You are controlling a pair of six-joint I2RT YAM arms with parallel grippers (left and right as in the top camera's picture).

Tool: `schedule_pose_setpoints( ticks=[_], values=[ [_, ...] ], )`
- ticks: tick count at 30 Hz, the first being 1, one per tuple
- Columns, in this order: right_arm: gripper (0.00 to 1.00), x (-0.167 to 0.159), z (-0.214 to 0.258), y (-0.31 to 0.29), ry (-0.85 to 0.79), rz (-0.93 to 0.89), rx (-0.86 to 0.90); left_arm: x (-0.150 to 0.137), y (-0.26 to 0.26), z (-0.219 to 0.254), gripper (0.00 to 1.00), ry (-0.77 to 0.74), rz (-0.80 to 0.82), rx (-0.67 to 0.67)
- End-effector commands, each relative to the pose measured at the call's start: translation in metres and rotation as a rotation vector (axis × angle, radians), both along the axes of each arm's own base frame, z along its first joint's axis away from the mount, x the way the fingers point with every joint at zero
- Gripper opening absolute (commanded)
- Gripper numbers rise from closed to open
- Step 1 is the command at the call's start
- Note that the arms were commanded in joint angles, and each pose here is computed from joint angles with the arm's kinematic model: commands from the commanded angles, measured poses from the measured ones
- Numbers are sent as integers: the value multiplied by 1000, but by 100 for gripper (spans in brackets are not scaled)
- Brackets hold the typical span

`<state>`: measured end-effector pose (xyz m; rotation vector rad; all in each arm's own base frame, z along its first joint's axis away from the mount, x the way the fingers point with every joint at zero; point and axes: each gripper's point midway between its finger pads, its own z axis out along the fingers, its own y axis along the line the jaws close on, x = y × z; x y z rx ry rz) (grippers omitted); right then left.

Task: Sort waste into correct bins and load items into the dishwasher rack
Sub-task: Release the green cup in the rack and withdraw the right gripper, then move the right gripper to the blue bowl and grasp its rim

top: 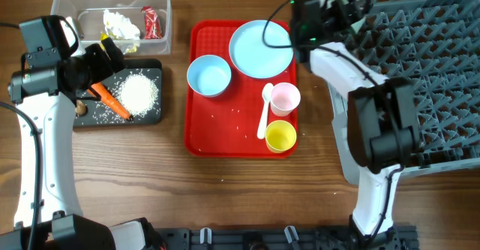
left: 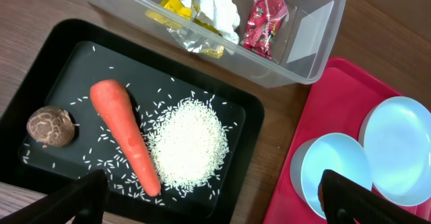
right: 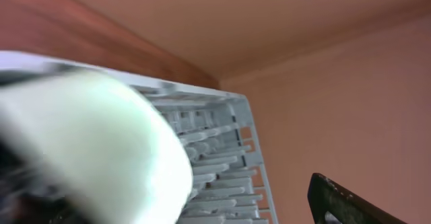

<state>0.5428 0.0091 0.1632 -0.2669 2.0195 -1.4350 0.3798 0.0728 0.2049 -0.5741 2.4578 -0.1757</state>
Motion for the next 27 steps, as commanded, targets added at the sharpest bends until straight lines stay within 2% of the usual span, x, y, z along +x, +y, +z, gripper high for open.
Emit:
schedule_pose_setpoints(
  ticks=[1, 11, 17, 21, 23, 27],
  values=[
    [90, -2, -17, 36, -11, 65, 65, 1, 3, 2, 100, -4, -3, 10],
    [90, -2, -10, 51, -70, 86, 121, 1, 3, 2, 100, -4, -3, 10],
    [90, -5, 33, 53, -222, 84, 206, 1, 3, 2, 100, -4, -3, 10],
    [88, -12, 67, 72, -288, 157, 316, 1, 3, 2, 100, -4, -3, 10],
    [85, -20, 66, 101, -229, 268, 432, 1, 3, 2, 100, -4, -3, 10],
    [82, -60, 28, 203, 110, 609, 858, 1, 3, 2, 100, -4, -3, 10]
  ],
)
